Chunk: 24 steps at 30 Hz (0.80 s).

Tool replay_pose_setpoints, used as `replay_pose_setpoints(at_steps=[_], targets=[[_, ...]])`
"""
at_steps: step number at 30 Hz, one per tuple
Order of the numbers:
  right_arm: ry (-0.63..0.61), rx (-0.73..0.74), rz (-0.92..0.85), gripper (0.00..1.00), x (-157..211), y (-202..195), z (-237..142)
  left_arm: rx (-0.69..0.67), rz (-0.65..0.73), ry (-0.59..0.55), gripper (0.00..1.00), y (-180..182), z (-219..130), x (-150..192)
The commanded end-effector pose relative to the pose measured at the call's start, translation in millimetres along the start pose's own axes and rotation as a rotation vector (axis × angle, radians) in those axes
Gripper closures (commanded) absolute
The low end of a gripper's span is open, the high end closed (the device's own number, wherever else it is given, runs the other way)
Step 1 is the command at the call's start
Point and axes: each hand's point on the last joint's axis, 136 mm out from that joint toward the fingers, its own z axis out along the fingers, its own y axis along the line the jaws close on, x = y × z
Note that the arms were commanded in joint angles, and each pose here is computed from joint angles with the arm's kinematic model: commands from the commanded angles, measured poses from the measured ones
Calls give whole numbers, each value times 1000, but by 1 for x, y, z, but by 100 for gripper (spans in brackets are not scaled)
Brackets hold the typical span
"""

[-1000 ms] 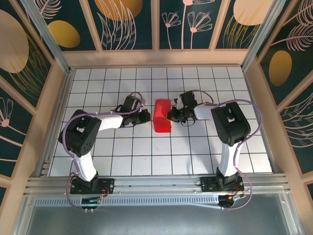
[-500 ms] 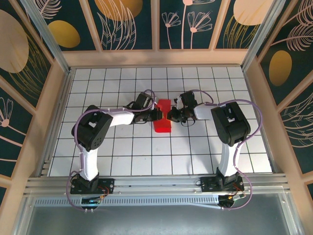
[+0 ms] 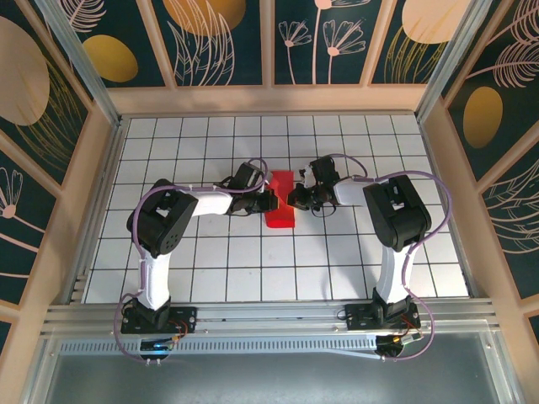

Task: Fold a paper plane with a square sheet of paper (fold left side to right side)
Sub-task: Hold the square sheet of paper at the center of the table.

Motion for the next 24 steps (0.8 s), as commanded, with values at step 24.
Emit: replay_pose_setpoints(at_steps=[24], targets=[[-76,-130,-76,100,-48,45,7,-115,-16,97,100,32,15,31]])
